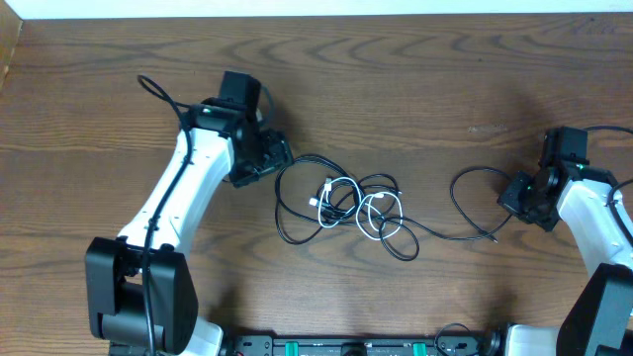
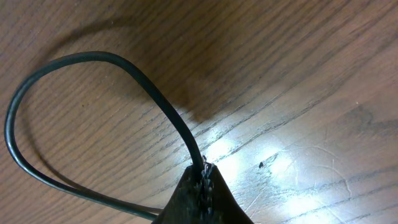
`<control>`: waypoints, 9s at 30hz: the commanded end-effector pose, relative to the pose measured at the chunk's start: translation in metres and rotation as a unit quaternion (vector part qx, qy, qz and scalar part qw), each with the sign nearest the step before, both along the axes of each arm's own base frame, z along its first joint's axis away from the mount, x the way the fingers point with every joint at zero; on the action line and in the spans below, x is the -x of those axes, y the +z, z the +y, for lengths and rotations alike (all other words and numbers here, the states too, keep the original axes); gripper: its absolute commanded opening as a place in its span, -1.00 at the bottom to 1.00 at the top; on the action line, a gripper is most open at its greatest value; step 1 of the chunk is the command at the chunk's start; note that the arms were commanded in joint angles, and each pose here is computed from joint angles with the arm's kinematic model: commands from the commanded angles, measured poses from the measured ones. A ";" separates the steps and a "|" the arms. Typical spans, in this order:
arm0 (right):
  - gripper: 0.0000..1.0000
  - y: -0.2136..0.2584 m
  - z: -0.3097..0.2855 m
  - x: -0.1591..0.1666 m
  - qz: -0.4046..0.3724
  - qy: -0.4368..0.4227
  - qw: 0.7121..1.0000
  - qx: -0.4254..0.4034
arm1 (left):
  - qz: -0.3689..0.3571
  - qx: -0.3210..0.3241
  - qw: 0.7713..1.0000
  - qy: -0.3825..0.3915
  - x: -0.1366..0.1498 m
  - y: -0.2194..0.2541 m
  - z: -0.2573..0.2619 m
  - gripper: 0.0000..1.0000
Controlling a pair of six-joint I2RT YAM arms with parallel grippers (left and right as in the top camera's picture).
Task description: Untangle cables
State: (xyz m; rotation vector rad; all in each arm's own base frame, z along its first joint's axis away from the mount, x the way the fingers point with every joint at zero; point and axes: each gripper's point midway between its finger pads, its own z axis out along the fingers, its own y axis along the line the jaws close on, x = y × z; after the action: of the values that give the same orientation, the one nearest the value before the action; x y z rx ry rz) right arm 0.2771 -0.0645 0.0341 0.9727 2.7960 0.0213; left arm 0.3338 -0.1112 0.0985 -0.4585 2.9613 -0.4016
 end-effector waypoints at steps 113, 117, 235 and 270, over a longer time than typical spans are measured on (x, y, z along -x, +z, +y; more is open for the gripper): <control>-0.80 -0.026 0.348 0.037 -0.114 0.605 0.784 -0.087 | 0.077 -0.058 0.993 -0.070 0.006 -0.097 -0.024 -0.85; -0.98 -0.026 0.347 0.036 -0.113 0.599 0.788 -0.088 | 0.077 -0.058 0.993 -0.070 0.006 -0.097 -0.024 -0.85; 0.72 0.093 -0.067 -0.050 -0.117 0.004 0.992 -0.040 | 0.089 0.145 0.979 0.114 0.008 -0.084 0.100 -0.16; -0.53 -0.036 0.404 -0.057 -0.191 0.759 0.622 -0.036 | 0.091 0.145 0.979 0.114 0.008 -0.084 0.100 -0.17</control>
State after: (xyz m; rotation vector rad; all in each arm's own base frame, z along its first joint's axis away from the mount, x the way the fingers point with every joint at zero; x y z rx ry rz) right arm 0.3447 0.3276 0.0044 -1.3536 2.2828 0.4206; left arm 0.3272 -0.0092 0.0119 -0.9174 2.9819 -0.7925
